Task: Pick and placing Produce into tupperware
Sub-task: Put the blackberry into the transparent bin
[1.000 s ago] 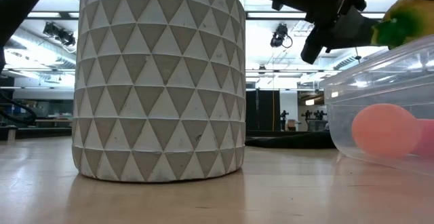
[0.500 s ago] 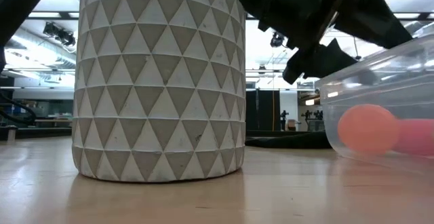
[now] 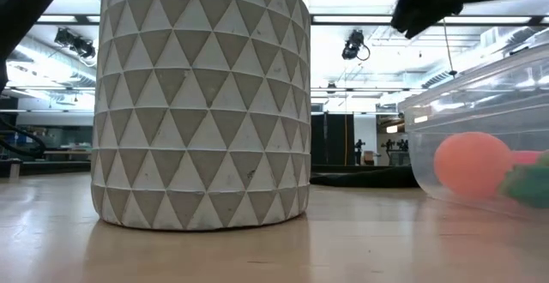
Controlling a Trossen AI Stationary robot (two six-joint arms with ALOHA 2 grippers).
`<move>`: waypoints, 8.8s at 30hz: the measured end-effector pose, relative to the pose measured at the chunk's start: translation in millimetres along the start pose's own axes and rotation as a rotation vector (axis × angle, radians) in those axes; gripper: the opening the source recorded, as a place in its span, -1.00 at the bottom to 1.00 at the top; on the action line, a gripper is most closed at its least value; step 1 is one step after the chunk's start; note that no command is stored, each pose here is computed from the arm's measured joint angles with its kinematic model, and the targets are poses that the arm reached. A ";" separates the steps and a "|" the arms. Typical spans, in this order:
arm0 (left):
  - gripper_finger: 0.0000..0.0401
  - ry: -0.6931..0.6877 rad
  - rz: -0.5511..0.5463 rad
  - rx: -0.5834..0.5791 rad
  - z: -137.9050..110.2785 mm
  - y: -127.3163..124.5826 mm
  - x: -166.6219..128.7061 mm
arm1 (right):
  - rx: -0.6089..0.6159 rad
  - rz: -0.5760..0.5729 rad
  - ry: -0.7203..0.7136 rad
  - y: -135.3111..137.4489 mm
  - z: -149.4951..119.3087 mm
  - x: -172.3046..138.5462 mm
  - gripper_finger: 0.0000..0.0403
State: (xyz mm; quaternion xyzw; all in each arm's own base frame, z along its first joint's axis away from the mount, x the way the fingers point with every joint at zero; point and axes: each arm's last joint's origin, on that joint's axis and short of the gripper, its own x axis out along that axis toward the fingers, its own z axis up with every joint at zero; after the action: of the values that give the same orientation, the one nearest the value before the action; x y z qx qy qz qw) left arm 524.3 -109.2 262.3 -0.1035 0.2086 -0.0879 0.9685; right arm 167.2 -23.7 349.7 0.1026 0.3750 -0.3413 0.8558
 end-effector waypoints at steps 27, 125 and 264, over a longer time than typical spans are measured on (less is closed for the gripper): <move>-0.14 -0.990 -0.307 -0.112 136.5 -30.6 -97.4 | 0.044 0.034 -0.106 -24.6 -9.7 -31.3 0.02; 0.07 0.025 0.357 0.188 -233.2 91.1 -276.0 | 0.500 0.054 -0.088 -9.9 32.1 27.3 0.02; -0.26 0.089 0.131 0.074 -246.3 109.1 -167.1 | 0.507 0.084 -0.099 -8.7 34.2 26.7 0.02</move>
State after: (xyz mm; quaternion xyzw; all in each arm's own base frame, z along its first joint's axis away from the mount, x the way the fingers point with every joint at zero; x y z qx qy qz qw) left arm 284.1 -8.8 81.3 -0.0498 0.2545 -0.0366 0.9651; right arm 194.0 -58.4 355.2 0.3124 0.2304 -0.3930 0.8336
